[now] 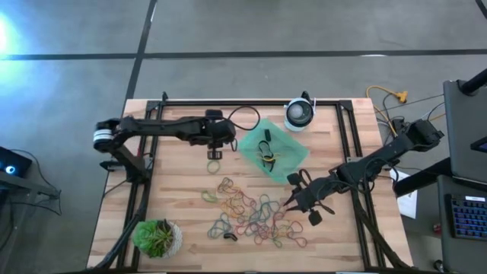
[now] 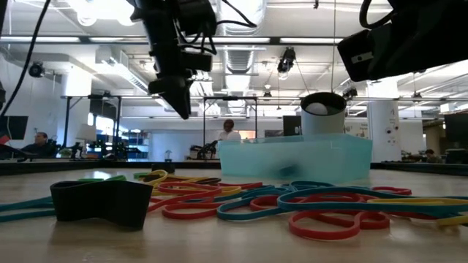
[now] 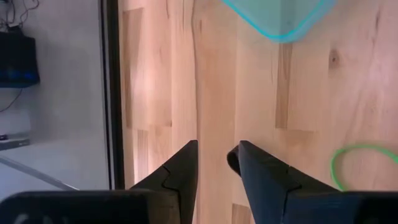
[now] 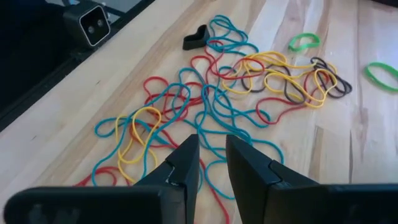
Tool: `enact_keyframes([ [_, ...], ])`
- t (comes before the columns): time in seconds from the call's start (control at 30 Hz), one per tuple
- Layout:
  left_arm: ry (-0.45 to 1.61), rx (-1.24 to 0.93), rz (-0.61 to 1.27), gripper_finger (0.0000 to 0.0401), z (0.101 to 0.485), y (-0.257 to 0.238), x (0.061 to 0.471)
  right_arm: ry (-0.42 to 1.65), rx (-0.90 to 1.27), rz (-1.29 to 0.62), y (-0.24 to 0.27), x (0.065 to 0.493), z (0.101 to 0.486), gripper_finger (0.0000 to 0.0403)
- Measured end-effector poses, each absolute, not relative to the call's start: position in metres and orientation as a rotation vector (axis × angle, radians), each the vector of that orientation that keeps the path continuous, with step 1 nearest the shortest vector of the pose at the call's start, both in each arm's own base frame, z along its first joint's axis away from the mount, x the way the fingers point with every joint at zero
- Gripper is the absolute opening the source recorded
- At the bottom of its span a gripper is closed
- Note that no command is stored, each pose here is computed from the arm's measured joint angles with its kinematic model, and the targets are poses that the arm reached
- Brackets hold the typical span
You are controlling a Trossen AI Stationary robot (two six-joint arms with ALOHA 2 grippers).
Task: Pick and place rubber bands into bin
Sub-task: Put the black rubber band into the blue bin
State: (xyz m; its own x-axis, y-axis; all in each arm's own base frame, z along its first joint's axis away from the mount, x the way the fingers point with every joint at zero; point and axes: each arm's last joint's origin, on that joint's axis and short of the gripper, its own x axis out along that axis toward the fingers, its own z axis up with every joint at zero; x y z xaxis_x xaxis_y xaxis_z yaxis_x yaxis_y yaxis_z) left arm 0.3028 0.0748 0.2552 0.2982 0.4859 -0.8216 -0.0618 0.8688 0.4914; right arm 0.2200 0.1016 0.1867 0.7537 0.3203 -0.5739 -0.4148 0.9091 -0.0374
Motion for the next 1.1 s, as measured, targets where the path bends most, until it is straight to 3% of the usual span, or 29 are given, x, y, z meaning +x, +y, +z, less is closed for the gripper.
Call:
enact_keyframes([
  [0.5, 1.238, 0.356, 0.445, 0.0101, 0.252, 0.076, 0.3, 0.594, -0.168, 0.403, 0.102, 0.22, 0.187, 0.0075],
  [0.83, 1.423, 0.361, 0.431, 0.0101, 0.214, 0.087, 0.28, 0.593, -0.169, 0.403, 0.101, 0.22, 0.187, 0.0069],
  [1.1, 1.381, 0.323, 0.45, 0.0101, 0.199, 0.097, 0.276, 0.593, -0.169, 0.403, 0.101, 0.22, 0.187, 0.0075],
])
